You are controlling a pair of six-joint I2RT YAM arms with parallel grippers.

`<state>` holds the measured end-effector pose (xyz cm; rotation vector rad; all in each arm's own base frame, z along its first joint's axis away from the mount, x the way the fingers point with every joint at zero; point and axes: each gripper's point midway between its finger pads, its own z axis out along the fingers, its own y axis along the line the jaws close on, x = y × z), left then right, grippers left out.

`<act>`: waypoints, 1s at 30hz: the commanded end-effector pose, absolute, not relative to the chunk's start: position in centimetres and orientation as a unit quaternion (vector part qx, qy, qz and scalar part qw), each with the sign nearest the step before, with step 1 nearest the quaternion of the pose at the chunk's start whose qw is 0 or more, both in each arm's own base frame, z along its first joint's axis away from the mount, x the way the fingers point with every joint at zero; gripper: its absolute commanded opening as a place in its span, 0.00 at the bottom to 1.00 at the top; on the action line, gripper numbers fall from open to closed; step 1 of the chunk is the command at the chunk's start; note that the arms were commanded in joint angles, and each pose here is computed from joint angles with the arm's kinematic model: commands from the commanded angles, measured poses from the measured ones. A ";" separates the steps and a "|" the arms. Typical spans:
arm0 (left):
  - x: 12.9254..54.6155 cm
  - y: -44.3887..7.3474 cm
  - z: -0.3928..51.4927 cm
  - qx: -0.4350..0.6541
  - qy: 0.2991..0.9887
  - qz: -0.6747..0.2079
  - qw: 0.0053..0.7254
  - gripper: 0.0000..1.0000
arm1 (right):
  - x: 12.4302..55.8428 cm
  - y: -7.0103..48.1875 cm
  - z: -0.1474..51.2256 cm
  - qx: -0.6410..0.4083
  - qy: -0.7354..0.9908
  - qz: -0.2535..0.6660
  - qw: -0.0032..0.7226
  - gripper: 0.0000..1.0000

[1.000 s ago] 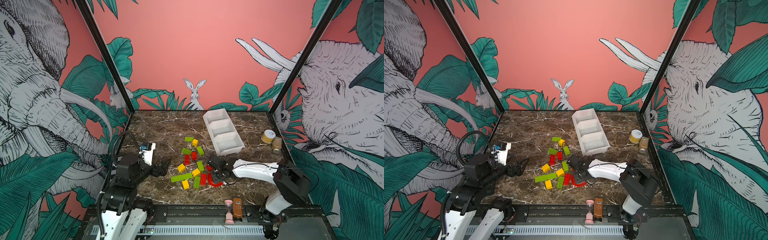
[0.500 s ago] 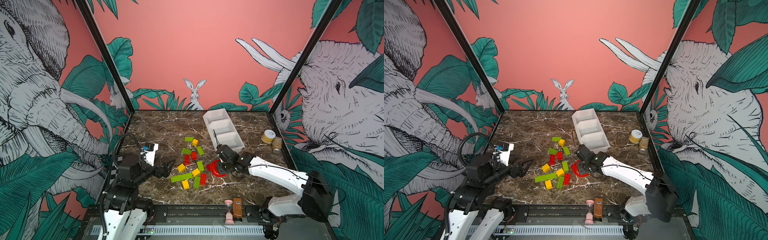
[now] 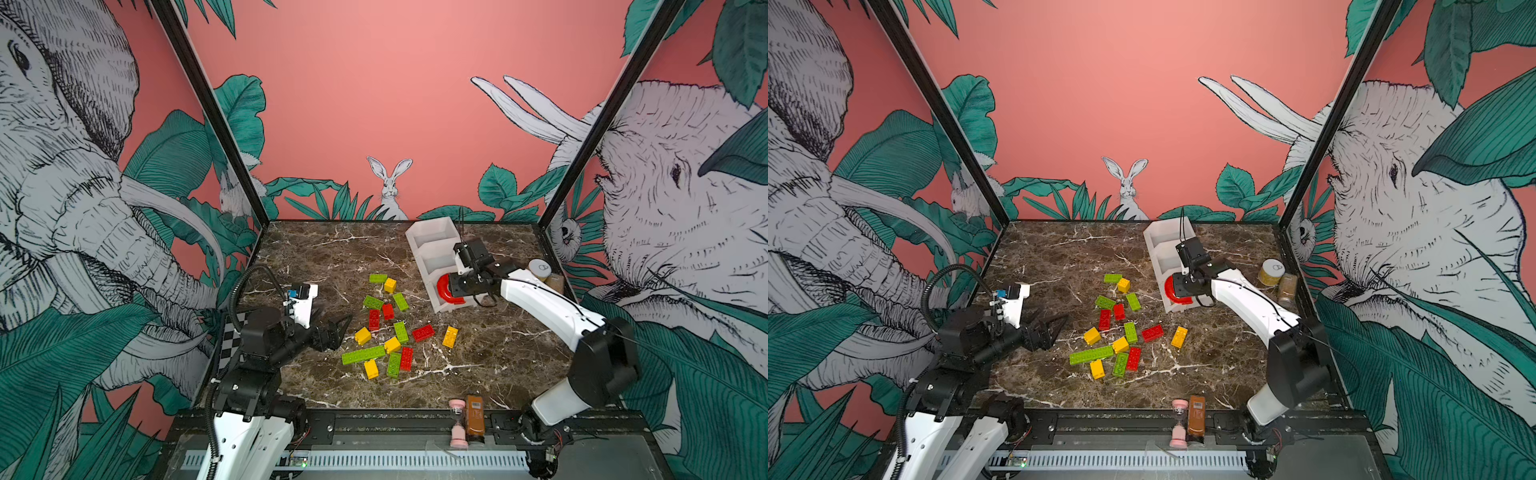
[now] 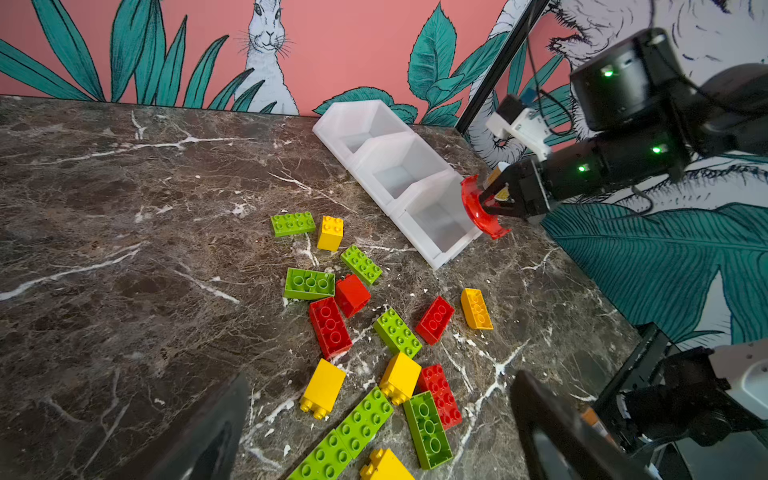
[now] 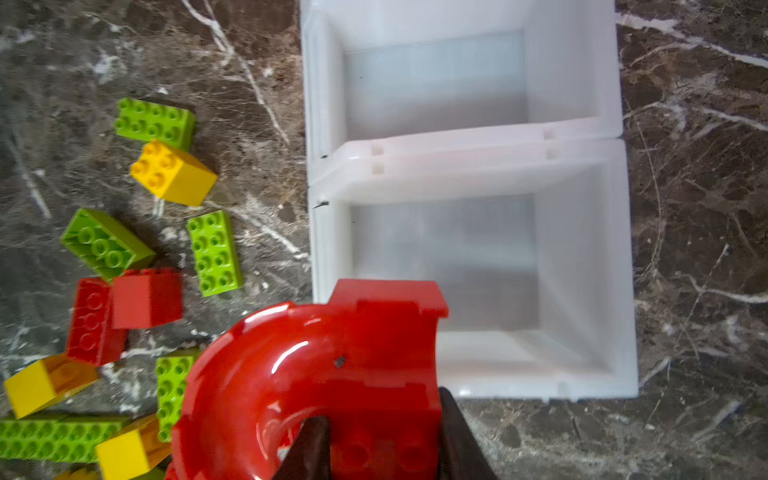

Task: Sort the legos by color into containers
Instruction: 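Carry the red arch brick to the tray compartment nearest the right arm and release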

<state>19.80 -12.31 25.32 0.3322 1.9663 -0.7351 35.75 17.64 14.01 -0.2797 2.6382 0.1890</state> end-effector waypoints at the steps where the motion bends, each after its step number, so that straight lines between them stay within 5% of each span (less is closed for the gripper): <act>1: 19.7 -12.0 26.4 0.146 0.801 -0.289 0.504 0.99 | 37.8 17.4 13.7 -0.117 0.963 0.054 0.236 0.23; 15: 19.9 -11.5 26.2 0.134 0.803 -0.276 0.511 0.99 | 39.6 15.0 10.3 -0.099 0.969 0.003 0.228 0.26; 24: 20.0 -11.4 26.0 0.131 0.806 -0.272 0.509 0.99 | 39.7 14.0 10.3 -0.098 0.971 -0.010 0.219 0.56; 30: 20.1 -11.3 26.0 0.129 0.807 -0.271 0.509 0.99 | 39.0 14.2 13.7 -0.084 0.970 0.007 0.228 0.61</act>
